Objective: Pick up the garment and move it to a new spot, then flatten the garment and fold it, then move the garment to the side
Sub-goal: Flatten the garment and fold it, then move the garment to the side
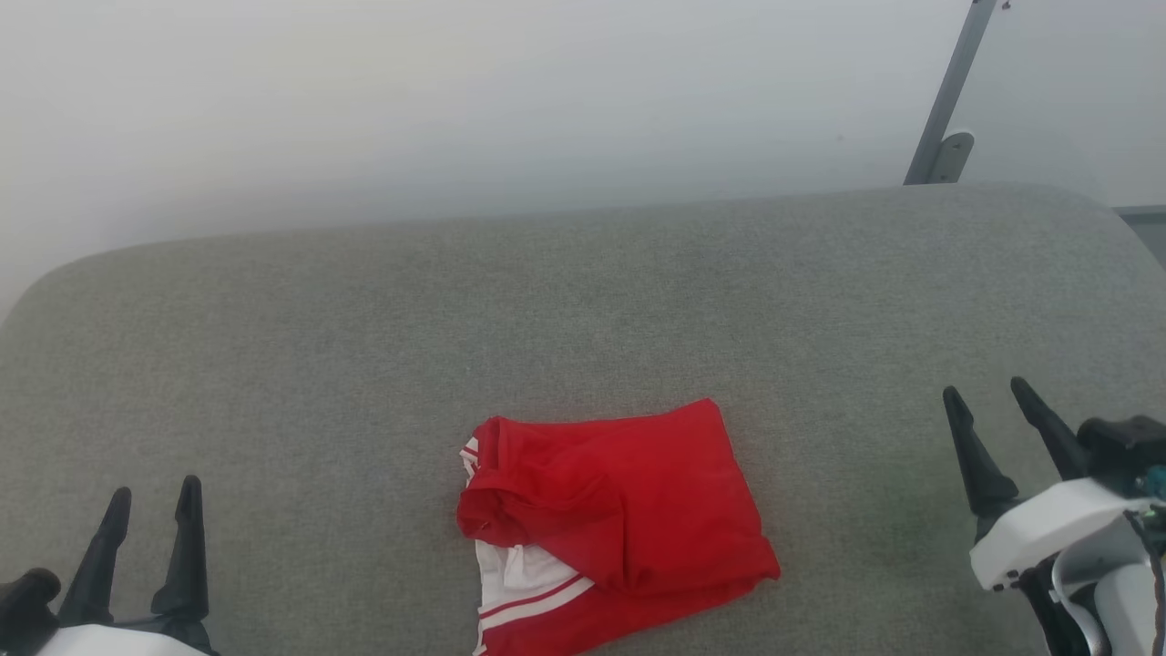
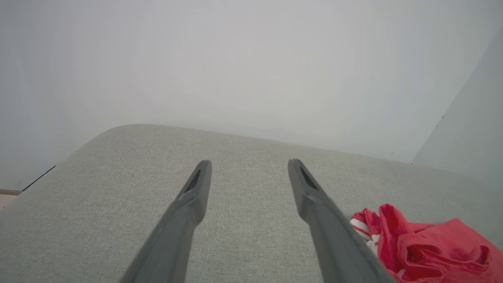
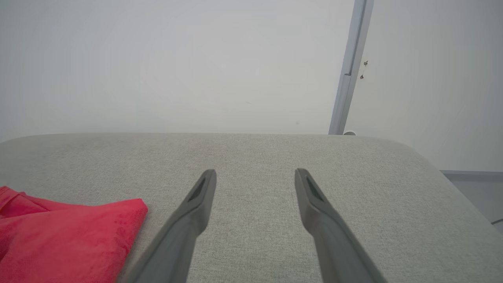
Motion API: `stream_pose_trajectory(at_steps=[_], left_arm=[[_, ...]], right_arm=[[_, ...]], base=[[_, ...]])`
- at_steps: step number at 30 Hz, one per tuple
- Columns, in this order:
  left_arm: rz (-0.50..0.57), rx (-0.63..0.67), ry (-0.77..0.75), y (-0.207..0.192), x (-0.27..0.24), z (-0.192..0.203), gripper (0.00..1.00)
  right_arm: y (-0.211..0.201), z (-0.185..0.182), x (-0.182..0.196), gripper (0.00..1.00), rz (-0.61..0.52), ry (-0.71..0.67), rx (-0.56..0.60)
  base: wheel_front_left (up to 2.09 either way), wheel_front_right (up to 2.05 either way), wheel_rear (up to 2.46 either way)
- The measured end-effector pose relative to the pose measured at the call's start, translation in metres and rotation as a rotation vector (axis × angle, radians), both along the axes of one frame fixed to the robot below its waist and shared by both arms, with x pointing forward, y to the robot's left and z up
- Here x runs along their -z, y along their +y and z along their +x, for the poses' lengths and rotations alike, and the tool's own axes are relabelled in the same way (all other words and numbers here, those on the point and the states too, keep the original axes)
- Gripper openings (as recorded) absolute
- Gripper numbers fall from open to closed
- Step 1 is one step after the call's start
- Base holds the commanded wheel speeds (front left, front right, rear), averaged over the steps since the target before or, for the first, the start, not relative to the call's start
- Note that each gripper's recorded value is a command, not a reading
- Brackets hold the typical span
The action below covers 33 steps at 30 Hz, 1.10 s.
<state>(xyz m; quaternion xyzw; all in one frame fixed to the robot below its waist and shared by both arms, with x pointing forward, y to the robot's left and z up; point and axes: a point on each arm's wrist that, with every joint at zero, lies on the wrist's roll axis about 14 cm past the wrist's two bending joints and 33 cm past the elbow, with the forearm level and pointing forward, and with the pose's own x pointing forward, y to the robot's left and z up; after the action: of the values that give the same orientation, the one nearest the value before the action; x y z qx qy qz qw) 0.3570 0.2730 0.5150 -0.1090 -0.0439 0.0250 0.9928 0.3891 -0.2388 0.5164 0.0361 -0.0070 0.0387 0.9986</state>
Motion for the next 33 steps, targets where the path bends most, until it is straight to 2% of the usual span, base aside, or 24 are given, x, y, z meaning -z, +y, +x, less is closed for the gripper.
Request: stream_pose_trajectory(at_steps=[10,24,28,33], left_arm=[[0.001,-0.004,0.002,0.001,0.001,-0.003,1.00],[0.003,-0.011,0.001,0.004,0.000,-0.008,1.00],[0.003,-0.021,0.001,0.008,0.000,-0.013,1.00],[0.001,-0.054,0.007,0.018,0.002,-0.023,1.00]], right_arm=[[0.000,-0.007,0.012,1.00,0.030,0.016,0.028],[0.007,-0.006,0.014,1.00,0.022,0.025,0.012],[0.025,-0.004,0.020,1.00,0.029,0.063,-0.036],[0.072,-0.003,0.040,1.00,0.056,0.180,-0.172]], base=[[0.00,0.00,0.00],[0.00,0.00,0.00],[0.00,0.00,0.00],[0.00,0.00,0.00]])
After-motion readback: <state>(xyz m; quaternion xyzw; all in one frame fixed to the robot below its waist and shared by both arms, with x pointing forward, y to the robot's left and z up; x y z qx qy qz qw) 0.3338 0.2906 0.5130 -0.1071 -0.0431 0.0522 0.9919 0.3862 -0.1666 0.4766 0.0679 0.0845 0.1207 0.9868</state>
